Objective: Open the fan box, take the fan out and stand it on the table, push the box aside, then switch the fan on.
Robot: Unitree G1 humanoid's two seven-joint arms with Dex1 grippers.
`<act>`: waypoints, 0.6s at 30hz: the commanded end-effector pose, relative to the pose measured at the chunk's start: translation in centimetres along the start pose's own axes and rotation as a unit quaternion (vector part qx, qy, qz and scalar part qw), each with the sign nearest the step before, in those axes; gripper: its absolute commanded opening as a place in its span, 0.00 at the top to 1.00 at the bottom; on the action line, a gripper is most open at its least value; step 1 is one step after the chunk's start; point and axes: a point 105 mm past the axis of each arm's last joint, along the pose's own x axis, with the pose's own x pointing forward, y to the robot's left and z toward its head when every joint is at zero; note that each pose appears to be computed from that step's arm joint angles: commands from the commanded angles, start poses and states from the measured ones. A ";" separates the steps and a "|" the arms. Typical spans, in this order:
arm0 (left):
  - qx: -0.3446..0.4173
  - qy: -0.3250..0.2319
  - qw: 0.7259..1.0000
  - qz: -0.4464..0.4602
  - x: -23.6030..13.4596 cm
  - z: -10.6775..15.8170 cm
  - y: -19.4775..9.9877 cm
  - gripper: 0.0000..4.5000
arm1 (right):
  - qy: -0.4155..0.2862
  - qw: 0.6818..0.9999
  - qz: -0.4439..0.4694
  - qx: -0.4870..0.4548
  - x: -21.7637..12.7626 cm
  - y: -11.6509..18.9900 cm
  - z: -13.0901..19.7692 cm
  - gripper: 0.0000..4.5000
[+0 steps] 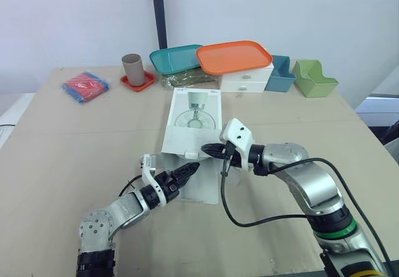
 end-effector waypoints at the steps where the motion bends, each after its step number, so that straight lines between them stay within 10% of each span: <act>1: -0.010 -0.015 0.999 0.046 -0.5 0.0 1.7 0.01 | -0.007 1.000 0.015 -0.009 0.1 0.6 0.5 1.00; 18: 0.054 -0.027 0.992 0.113 -1.1 1.5 3.3 0.01 | -0.003 1.000 0.018 -0.009 0.1 0.7 0.3 1.00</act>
